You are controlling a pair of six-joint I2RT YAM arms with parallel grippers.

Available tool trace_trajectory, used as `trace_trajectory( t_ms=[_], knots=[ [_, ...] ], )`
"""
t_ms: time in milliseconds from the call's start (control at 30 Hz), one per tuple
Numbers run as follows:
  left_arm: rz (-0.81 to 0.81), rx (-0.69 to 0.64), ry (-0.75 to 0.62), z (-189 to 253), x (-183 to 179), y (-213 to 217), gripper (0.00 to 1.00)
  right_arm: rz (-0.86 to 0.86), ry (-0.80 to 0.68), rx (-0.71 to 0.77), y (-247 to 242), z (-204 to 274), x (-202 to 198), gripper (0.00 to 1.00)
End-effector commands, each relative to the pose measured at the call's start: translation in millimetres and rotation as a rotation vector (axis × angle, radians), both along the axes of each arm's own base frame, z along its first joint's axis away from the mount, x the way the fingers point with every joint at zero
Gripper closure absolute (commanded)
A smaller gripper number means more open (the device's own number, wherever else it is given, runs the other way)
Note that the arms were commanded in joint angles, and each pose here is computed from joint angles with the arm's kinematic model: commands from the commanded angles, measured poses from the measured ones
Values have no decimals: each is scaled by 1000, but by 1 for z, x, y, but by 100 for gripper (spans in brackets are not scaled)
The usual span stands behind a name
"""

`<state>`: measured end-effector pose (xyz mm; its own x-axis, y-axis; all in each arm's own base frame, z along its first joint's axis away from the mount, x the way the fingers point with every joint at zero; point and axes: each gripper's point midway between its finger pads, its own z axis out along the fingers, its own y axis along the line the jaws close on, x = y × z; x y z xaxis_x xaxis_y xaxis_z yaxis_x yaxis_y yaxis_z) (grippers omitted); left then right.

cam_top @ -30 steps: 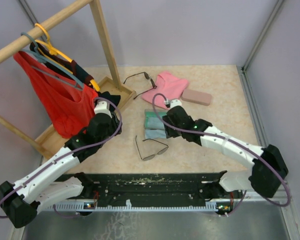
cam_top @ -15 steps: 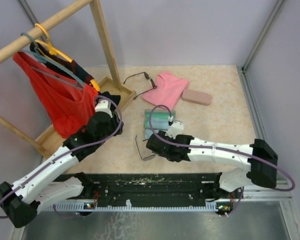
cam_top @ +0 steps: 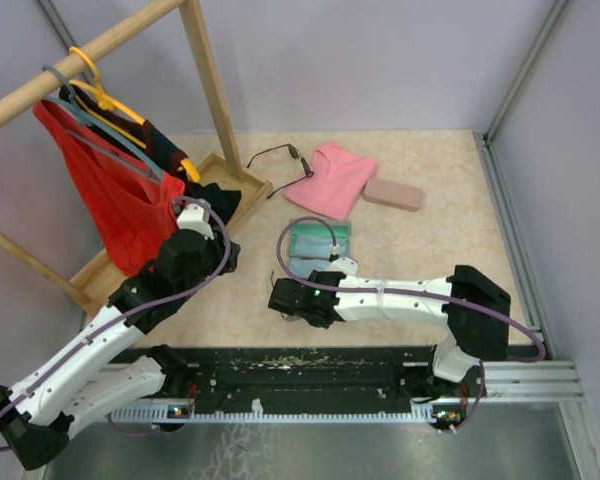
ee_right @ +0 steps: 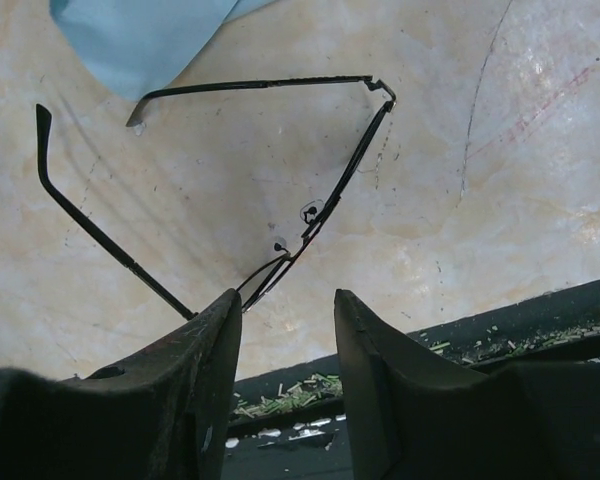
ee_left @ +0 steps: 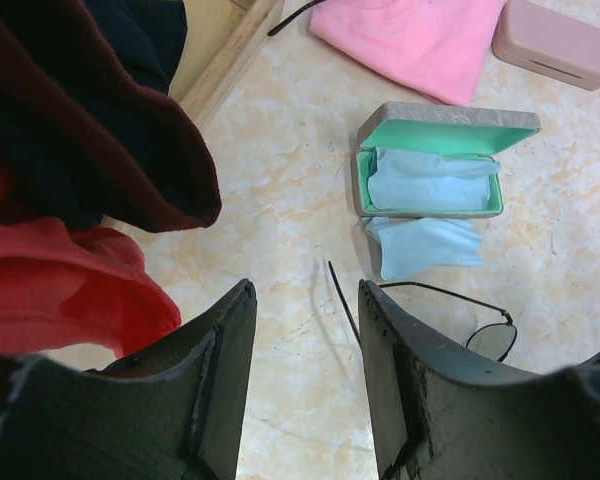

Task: Organize the sunglasses
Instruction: Pick up the sunglasses from the center of the board.

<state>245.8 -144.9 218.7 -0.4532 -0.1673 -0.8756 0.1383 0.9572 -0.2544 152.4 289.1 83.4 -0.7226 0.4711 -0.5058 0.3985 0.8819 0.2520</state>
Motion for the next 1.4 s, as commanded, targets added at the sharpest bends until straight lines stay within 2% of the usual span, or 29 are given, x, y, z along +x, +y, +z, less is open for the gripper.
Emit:
trace_trajectory(
  t_ms=[0,600,967,1367],
  knots=[
    [-10,-9,-12,5,-3,2,48,-52,-20,44,8,12,5,58],
    [-17,-20,-20,7,-5,2,47,-82,7,75,17,3,23,67],
    [-17,-18,-22,7,-5,2,47,-94,32,23,10,-16,24,71],
    [-7,-24,-34,10,-7,6,46,-84,49,9,9,-24,23,85]
  ],
)
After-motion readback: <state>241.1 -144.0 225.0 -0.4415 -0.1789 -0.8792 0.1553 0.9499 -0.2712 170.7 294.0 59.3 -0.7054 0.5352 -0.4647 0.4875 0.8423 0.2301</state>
